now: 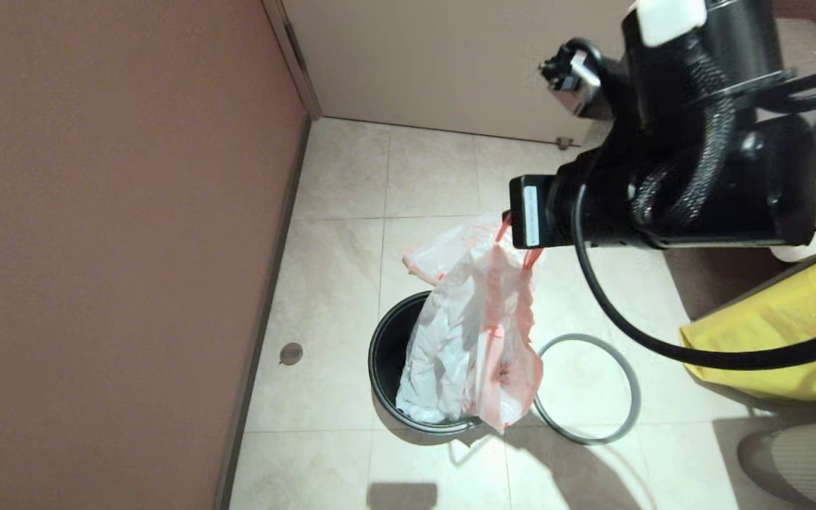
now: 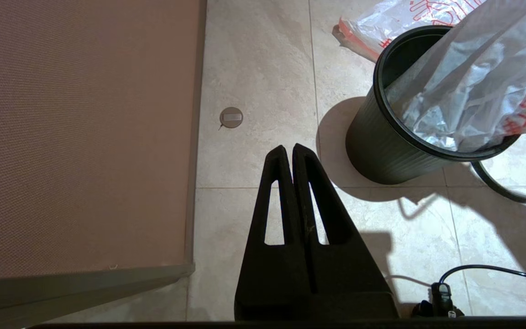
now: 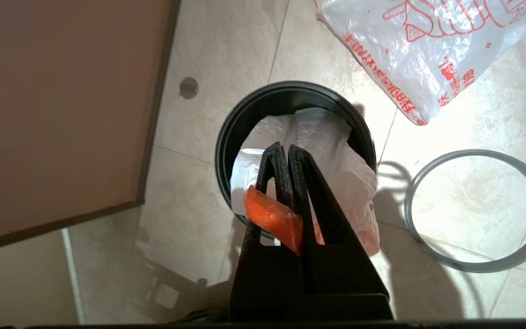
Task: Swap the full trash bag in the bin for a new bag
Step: Place the trash bag on the floor
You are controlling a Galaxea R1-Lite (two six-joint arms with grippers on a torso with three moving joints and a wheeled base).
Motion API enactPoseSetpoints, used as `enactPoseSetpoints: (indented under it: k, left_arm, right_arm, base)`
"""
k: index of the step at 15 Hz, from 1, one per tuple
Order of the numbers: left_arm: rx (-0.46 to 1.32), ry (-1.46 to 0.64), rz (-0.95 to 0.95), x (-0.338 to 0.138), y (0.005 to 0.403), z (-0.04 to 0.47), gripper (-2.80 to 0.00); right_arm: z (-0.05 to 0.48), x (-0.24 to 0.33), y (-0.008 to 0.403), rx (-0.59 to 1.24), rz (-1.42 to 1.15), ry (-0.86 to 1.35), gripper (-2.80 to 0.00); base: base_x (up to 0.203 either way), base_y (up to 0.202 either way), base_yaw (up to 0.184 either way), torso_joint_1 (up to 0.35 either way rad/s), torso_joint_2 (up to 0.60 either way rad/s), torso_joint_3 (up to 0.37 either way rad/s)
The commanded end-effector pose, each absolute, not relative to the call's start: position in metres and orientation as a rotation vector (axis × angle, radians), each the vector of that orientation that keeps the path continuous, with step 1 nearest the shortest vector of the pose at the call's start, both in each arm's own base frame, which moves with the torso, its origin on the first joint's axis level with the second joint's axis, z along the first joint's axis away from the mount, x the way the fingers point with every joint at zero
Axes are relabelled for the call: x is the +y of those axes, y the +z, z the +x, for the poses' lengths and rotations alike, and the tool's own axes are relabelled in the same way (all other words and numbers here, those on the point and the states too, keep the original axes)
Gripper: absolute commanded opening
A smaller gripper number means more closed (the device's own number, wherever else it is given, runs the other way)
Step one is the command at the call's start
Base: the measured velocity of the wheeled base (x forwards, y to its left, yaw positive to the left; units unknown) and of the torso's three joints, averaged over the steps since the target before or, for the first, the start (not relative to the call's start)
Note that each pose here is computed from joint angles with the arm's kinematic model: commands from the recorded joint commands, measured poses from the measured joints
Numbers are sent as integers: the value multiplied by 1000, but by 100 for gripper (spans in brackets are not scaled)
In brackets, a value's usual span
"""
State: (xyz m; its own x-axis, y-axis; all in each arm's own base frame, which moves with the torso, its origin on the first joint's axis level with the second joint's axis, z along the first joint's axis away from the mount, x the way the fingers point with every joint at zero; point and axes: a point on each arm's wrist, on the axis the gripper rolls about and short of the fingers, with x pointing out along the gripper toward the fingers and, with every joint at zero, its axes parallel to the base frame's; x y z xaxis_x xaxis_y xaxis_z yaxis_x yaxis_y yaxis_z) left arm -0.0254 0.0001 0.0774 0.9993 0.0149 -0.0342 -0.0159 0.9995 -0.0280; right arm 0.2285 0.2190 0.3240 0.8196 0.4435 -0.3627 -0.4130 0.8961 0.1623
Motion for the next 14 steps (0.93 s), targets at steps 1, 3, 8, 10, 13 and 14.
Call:
enactPoseSetpoints:
  k: [1,3,8,10,13,14]
  left_arm:
    - [35,16,-29,0,77,-25,-280]
    - [35,17,-29,0,77,-25,-280]
    - [35,16,-29,0,77,-25,-280]
    - [35,16,-29,0,77,-25,-280]
    - [35,16,-29,0,77,-25,-280]
    - [35,17,-29,0,77,-25,-280]
  right_arm:
    - [206,195,350,344,122,460,-280]
    - [201,175,365,303,152,428,-280]
    - [169,113,409,156,390,349,-280]
    - [161,84,434,55,432,270,-280]
    - [158,50,456,-36,385,110,-280]
    - [166,43,457,-48,343,51,-280]
  base:
    - [0,0,0,0,0,0]
    - [0,0,0,0,0,0]
    - [0,0,0,0,0,0]
    - [0,0,0,0,0,0]
    - [0,0,0,0,0,0]
    - [0,0,0,0,0,0]
